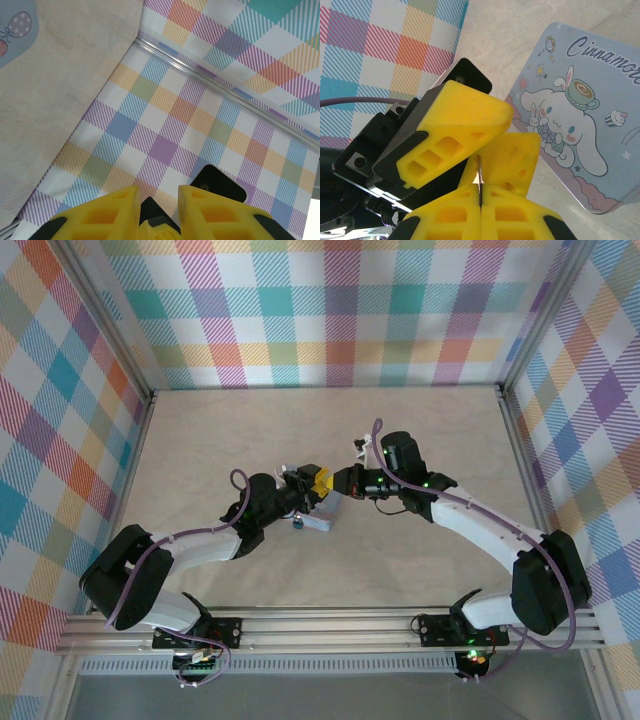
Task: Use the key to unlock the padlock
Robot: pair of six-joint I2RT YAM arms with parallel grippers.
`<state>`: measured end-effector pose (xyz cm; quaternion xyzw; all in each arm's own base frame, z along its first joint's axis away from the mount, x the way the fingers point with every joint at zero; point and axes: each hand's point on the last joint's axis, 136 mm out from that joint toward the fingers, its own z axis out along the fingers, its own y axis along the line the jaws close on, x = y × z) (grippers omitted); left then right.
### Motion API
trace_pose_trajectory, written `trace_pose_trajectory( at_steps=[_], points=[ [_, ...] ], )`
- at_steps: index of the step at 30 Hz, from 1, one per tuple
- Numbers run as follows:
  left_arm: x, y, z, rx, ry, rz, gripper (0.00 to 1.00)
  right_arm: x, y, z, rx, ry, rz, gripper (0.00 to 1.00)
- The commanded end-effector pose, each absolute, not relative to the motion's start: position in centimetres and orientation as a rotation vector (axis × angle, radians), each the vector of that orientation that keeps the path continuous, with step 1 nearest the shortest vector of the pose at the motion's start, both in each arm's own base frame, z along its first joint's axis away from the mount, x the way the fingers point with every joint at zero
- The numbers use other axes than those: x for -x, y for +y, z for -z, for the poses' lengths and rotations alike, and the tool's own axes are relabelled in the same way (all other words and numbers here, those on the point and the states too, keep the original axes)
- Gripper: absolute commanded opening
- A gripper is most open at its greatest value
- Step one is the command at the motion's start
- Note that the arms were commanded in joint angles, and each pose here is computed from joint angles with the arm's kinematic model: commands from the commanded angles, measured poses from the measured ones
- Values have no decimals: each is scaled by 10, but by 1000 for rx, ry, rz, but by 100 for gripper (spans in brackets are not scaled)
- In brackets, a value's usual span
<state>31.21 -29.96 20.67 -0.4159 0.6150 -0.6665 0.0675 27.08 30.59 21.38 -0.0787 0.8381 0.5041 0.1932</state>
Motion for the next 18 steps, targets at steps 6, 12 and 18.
trace_pose_trajectory(
  at_steps=[6, 12, 18],
  points=[
    [-307, -301, -219, 1205, 1821, 2057, 15, -267, 303, -222, 248, 2316, -1394, 0],
    [-306, -301, -217, 1204, 1831, 2048, 5, -268, 302, -223, 244, 2310, -1388, 0],
    [-306, -301, -215, 1149, 1861, 1995, 0, -268, 298, -227, 238, 2296, -1366, 4]
  ],
)
